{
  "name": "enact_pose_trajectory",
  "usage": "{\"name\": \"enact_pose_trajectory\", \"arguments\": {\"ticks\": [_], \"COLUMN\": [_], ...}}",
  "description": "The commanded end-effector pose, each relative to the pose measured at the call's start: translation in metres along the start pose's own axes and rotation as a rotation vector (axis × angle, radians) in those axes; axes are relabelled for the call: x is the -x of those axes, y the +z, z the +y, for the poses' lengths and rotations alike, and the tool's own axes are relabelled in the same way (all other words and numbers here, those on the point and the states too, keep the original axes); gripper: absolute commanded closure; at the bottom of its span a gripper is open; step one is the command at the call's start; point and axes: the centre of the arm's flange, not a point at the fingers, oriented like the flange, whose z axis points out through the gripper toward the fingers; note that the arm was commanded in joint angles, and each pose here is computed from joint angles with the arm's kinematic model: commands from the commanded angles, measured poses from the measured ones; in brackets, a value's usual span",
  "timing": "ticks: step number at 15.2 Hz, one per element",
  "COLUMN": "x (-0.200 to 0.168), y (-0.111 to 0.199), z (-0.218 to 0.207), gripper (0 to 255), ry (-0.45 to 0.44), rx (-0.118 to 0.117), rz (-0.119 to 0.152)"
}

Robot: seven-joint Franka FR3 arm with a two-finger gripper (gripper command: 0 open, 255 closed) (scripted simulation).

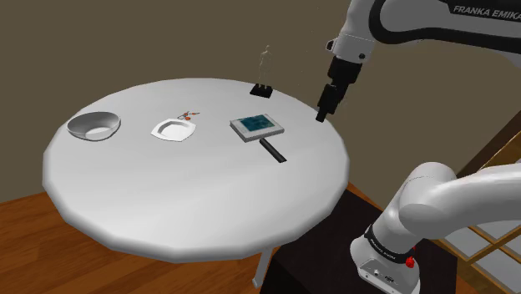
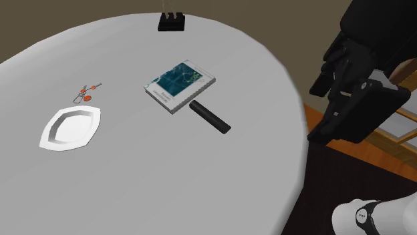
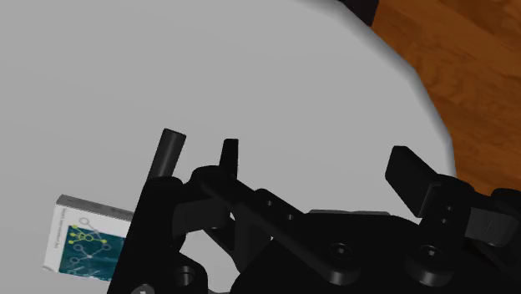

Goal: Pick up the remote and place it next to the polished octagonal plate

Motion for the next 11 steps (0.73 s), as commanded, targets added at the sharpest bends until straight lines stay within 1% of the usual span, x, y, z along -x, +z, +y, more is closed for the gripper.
{"name": "enact_pose_trajectory", "arguments": {"ticks": [1,11], "x": [0.0,-0.074], "y": [0.0,0.095], "z": [0.0,0.051], "gripper": [0,0], "ry": [0.0,0.143], "rx": [0.0,0.004], "rz": [0.0,0.003]}}
